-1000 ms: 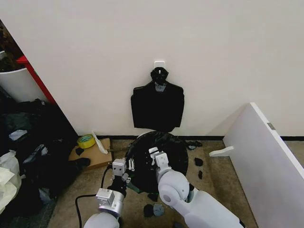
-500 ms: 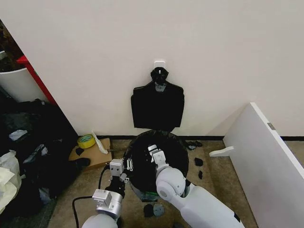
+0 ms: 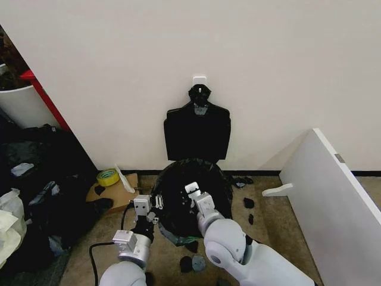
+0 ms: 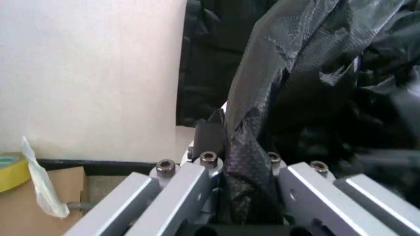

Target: Place the garbage bag over the trash bin.

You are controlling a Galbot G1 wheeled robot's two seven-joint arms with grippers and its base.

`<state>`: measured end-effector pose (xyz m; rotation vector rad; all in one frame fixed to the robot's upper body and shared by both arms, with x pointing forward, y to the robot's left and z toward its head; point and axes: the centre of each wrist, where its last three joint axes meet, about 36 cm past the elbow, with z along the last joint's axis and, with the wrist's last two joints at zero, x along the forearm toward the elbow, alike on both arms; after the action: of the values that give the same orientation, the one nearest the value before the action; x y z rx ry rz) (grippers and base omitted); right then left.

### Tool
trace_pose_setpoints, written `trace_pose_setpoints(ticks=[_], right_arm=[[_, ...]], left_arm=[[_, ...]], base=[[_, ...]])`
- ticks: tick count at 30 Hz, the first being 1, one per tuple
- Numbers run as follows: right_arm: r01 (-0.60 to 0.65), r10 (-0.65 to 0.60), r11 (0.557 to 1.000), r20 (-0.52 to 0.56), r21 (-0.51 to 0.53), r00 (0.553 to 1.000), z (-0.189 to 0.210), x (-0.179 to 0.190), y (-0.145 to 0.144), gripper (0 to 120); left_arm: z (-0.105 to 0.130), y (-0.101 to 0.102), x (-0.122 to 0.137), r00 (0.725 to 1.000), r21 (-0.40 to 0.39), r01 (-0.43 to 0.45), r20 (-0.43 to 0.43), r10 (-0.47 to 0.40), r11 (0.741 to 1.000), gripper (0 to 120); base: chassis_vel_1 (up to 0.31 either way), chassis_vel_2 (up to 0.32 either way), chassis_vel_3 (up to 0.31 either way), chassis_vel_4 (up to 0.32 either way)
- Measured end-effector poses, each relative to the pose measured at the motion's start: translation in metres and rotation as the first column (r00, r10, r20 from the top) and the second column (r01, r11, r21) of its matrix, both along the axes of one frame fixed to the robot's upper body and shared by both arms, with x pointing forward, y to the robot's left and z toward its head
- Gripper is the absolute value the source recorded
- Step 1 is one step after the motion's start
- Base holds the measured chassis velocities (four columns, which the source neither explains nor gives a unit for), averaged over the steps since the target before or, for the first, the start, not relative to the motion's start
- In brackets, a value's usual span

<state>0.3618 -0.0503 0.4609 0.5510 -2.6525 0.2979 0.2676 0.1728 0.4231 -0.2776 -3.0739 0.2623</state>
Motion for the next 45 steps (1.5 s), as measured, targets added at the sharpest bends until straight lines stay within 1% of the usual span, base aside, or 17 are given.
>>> trace_pose_setpoints(ticks=[9, 17, 20, 24, 27, 29, 32, 35, 41, 45], right_arm=[[0.025, -0.023, 0.998, 0.040, -0.052, 0.999, -0.020, 0.030, 0.018, 0], [0.035, -0.032, 0.996, 0.028, -0.085, 0.999, -0.033, 0.034, 0.014, 0], [0.037, -0.036, 0.998, 0.007, -0.055, 0.999, -0.031, 0.036, 0.009, 0], [0.019, -0.019, 1.000, -0.005, 0.015, 1.000, -0.021, 0.030, 0.004, 0], [-0.013, 0.014, 0.999, -0.011, 0.052, 1.000, -0.010, 0.010, -0.010, 0], [-0.034, 0.035, 0.998, -0.022, 0.047, 0.999, -0.007, -0.006, -0.019, 0], [-0.050, 0.051, 0.998, -0.032, 0.035, 0.998, -0.005, -0.015, -0.025, 0], [-0.067, 0.067, 0.998, -0.070, 0.007, 0.995, -0.008, -0.023, -0.029, 0], [-0.067, 0.063, 0.997, -0.117, -0.027, 0.991, -0.018, -0.020, -0.024, 0], [-0.058, 0.051, 0.997, -0.117, -0.053, 0.992, -0.026, -0.013, -0.021, 0]], left_arm=[[0.005, -0.001, -0.011, 0.999, -0.025, 0.037, -0.006, -0.037, 0.999, 2], [0.008, 0.001, -0.012, 0.999, -0.035, 0.044, -0.002, -0.044, 0.998, 2], [0.009, 0.000, -0.010, 0.999, -0.037, 0.046, 0.004, -0.046, 0.998, 2], [0.007, 0.000, -0.008, 0.999, -0.036, 0.046, 0.005, -0.046, 0.998, 2], [0.006, 0.002, -0.005, 0.999, -0.032, 0.035, 0.011, -0.034, 0.999, 2], [0.006, 0.003, -0.004, 1.000, -0.032, 0.028, 0.014, -0.028, 0.999, 2], [0.006, 0.003, -0.003, 1.000, -0.032, 0.027, 0.016, -0.027, 0.999, 2], [0.005, 0.001, -0.004, 0.999, -0.031, 0.038, 0.024, -0.037, 0.999, 2], [0.006, -0.001, -0.010, 0.997, -0.031, 0.068, 0.050, -0.066, 0.997, 2], [0.005, -0.001, -0.015, 0.995, -0.009, 0.081, 0.068, -0.080, 0.997, 2]], base=[[0.000, 0.000, 0.000, 0.000], [0.000, 0.000, 0.000, 0.000], [0.000, 0.000, 0.000, 0.000], [0.000, 0.000, 0.000, 0.000], [0.000, 0.000, 0.000, 0.000], [0.000, 0.000, 0.000, 0.000], [0.000, 0.000, 0.000, 0.000], [0.000, 0.000, 0.000, 0.000], [0.000, 0.000, 0.000, 0.000], [0.000, 0.000, 0.000, 0.000]])
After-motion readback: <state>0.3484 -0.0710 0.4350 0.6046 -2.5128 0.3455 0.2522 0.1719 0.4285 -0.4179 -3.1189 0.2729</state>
